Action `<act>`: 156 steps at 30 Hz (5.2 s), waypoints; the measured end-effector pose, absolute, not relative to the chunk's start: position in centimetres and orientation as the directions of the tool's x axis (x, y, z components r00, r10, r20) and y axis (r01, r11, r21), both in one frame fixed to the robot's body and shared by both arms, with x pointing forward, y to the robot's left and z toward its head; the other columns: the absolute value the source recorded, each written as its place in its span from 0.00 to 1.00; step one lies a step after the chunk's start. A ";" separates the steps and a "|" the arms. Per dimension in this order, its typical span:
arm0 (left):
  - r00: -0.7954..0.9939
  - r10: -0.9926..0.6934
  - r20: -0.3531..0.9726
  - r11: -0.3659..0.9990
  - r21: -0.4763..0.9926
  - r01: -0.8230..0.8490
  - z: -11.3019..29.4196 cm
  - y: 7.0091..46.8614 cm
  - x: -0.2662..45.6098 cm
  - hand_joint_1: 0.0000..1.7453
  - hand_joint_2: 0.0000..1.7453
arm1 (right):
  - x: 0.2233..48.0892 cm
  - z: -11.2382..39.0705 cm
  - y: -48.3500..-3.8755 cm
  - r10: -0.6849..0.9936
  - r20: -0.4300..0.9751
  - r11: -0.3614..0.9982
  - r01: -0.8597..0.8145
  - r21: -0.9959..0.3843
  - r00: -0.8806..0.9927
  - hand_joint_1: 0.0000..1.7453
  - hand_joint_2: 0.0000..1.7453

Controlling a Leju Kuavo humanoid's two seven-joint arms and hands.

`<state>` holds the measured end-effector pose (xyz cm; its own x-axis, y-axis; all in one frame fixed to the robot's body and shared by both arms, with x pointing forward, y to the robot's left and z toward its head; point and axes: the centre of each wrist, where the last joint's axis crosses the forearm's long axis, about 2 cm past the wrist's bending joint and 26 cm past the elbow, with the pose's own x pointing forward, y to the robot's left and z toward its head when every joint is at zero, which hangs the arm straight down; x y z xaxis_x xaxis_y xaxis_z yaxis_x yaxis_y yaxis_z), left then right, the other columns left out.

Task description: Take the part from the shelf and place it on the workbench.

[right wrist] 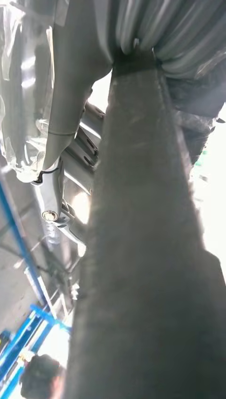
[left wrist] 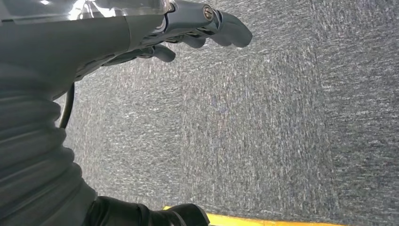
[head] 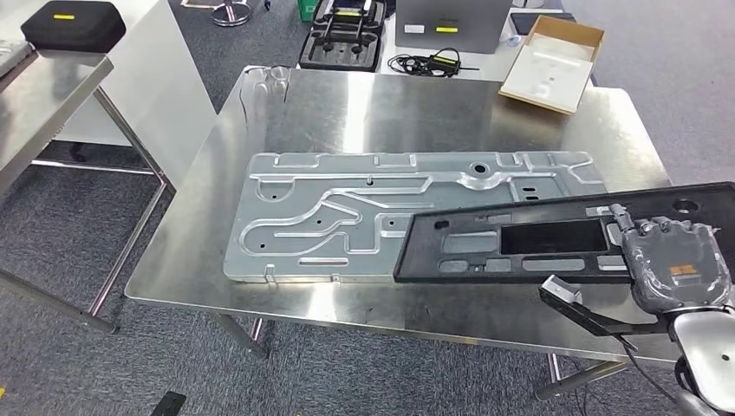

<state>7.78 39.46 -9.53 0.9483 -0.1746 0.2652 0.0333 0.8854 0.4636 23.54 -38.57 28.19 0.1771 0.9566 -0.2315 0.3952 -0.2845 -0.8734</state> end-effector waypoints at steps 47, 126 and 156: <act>0.920 -0.182 0.346 0.876 0.483 -0.008 -9.6 38.9 7.6 0.00 1.00 | 18.5 27.6 -55.3 0.454 0.879 0.426 0.830 -0.360 0.148 1.00 1.00; 0.901 -0.099 0.423 0.874 0.469 -0.124 -9.6 39.1 7.6 0.00 0.00 | 21.0 29.5 -44.2 0.894 0.306 0.141 0.441 -0.886 0.329 0.00 0.00; 0.917 -0.020 0.398 0.840 0.504 -0.200 -9.5 39.0 7.8 0.00 0.00 | 21.5 30.3 -44.1 0.859 0.429 0.252 0.500 -0.829 0.278 0.00 0.00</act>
<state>7.83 38.99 -9.54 0.9171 -0.0204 0.3982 -0.1999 0.8405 0.5037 21.48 -44.06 30.34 0.2783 0.8594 0.4289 0.5002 0.2516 -0.8286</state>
